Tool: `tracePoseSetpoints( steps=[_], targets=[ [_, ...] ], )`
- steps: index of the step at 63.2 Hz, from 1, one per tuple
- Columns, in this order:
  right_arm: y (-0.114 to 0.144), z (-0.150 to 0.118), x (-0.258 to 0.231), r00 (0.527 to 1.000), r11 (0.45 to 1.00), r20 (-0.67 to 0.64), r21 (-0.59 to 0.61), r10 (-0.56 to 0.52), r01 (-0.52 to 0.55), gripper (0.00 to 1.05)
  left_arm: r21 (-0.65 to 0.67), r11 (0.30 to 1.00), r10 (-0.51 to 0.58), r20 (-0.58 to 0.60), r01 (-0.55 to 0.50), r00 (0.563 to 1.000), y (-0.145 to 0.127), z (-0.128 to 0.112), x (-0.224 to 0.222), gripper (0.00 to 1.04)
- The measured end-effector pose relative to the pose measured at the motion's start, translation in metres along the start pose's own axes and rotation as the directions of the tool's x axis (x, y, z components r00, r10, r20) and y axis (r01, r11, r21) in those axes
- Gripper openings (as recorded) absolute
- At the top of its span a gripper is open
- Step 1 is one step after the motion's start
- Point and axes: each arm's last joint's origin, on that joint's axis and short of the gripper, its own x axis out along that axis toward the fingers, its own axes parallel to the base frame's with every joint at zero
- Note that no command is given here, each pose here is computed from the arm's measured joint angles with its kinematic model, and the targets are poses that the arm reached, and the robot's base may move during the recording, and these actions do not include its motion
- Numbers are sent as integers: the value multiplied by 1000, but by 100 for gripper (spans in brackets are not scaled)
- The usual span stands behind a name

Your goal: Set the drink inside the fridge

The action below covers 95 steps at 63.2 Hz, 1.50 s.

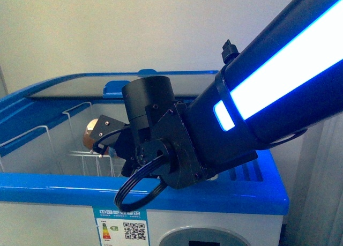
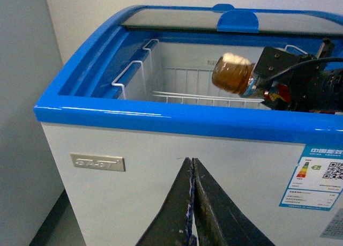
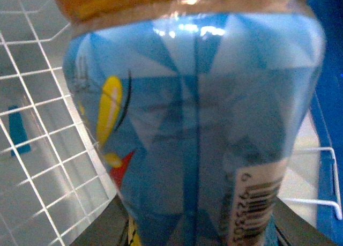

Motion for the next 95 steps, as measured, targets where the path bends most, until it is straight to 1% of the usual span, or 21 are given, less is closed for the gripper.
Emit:
tracePoseSetpoints(
  steps=[6,16,26,29,33,35,42,47,52,56,61,66,71,77,82,83,85,88,90,94,95],
  targets=[
    [0,2,1,1000,1000,-4,25,-12,12,39,0,1000,0,0,0,1000,0,0,0,3],
    [1,1,1,1000,999,-9,28,-27,27,39,0,1000,0,0,0,1000,0,0,0,3],
    [4,-2,-1,1000,1000,-18,22,-10,10,39,0,1000,0,0,0,1000,0,0,0,3],
    [4,-3,-2,1000,1000,-19,19,-1,1,44,0,1000,0,0,0,1000,0,0,0,3],
    [4,-3,-4,1000,1000,-5,26,10,-10,59,0,1000,0,0,0,1000,0,0,0,3],
    [4,-3,-5,1000,1000,-2,27,15,-15,65,0,1000,0,0,0,1000,0,0,0,3],
    [0,-3,-13,1000,998,4,57,14,-14,88,0,1000,0,0,0,1000,0,0,0,3],
    [-8,-2,-21,1000,996,9,89,1,-2,98,0,1000,0,0,0,1000,0,0,0,3],
    [-21,-1,-33,1000,991,13,134,-21,19,97,0,1000,0,0,0,1000,0,0,0,3],
    [-38,0,-46,999,982,33,188,-35,28,97,0,1000,0,0,0,1000,0,0,0,3],
    [-57,6,-72,996,966,91,259,-16,-8,97,0,1000,0,0,0,1000,0,0,0,3],
    [-82,15,-105,988,933,143,361,-49,-6,97,1,1000,-2,0,2,1000,0,0,0,3],
    [-108,13,-132,984,894,149,447,-97,21,97,2,1000,0,0,0,1000,0,0,0,3],
    [-137,-7,-161,980,827,83,552,-179,104,97,2,1000,0,0,0,1000,0,0,0,3],
    [-158,-36,-186,967,752,-28,623,-252,214,97,2,1000,0,0,0,1000,0,0,0,3],
    [-160,-41,-190,965,743,-44,629,-260,229,97,2,1000,0,0,0,1000,0,0,0,3],
    [-166,-57,-204,956,706,-92,655,-278,269,97,2,1000,0,0,0,1000,0,0,0,3],
    [-167,-78,-229,948,667,-141,681,-285,302,97,2,1000,0,0,0,1000,0,0,0,3],
    [-163,-89,-248,949,646,-157,700,-274,303,97,2,1000,0,0,0,1000,0,0,0,3],
    [-154,-99,-275,954,628,-162,723,-253,289,97,2,1000,0,0,0,1000,0,0,0,3],
    [-149,-103,-286,956,614,-161,737,-245,281,97,2,1000,0,0,0,1000,0,0,0,3]
  ],
)
